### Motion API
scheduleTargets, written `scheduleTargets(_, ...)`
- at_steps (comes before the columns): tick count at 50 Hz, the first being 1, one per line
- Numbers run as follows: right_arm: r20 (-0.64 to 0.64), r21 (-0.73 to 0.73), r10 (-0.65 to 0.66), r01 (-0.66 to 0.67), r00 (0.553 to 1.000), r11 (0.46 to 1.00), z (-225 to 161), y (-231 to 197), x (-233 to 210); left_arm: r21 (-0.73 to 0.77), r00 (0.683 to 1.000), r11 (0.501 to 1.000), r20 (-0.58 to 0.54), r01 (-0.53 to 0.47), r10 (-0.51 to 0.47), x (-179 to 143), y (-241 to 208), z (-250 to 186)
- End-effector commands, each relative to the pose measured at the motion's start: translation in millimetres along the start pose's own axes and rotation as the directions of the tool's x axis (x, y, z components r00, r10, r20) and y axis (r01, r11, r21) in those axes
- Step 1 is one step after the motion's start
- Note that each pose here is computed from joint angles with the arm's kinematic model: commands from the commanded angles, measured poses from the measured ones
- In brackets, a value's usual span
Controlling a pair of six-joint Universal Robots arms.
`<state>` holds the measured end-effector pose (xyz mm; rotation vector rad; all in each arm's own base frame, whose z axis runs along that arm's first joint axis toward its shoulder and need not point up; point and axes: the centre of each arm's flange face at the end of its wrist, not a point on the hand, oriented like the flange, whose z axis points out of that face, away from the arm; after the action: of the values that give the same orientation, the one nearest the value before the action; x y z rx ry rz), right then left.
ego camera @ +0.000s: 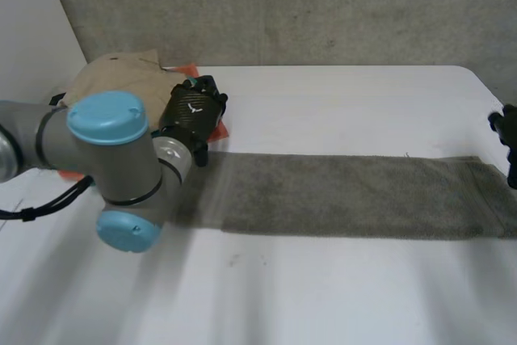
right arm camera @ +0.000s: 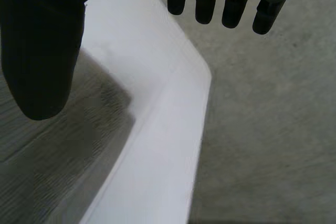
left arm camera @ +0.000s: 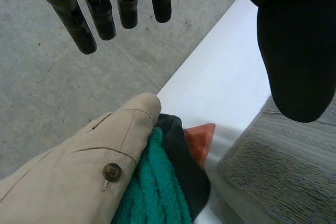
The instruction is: Fold the laundry.
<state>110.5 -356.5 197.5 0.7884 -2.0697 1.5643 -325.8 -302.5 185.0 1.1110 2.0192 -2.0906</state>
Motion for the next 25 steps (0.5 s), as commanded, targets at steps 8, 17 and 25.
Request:
scheduleTargets(8, 0.121, -0.144, 0.139, -0.122, 0.983, 0.982, -18, 70, 11, -0.024, 1.000, 1.000, -0.022, 0.001, -0.001, 0, -2, -26)
scheduleTargets(17, 0.098, -0.121, 0.129, -0.117, 0.987, 0.986, -10, 81, 6, -0.021, 0.999, 0.999, -0.033, 0.024, -0.024, 4, -3, -27)
scheduleTargets(25, 0.101, -0.150, 0.150, -0.134, 0.983, 0.980, -3, 94, 8, -0.017, 0.998, 0.999, -0.029, 0.047, -0.048, 3, -4, -27)
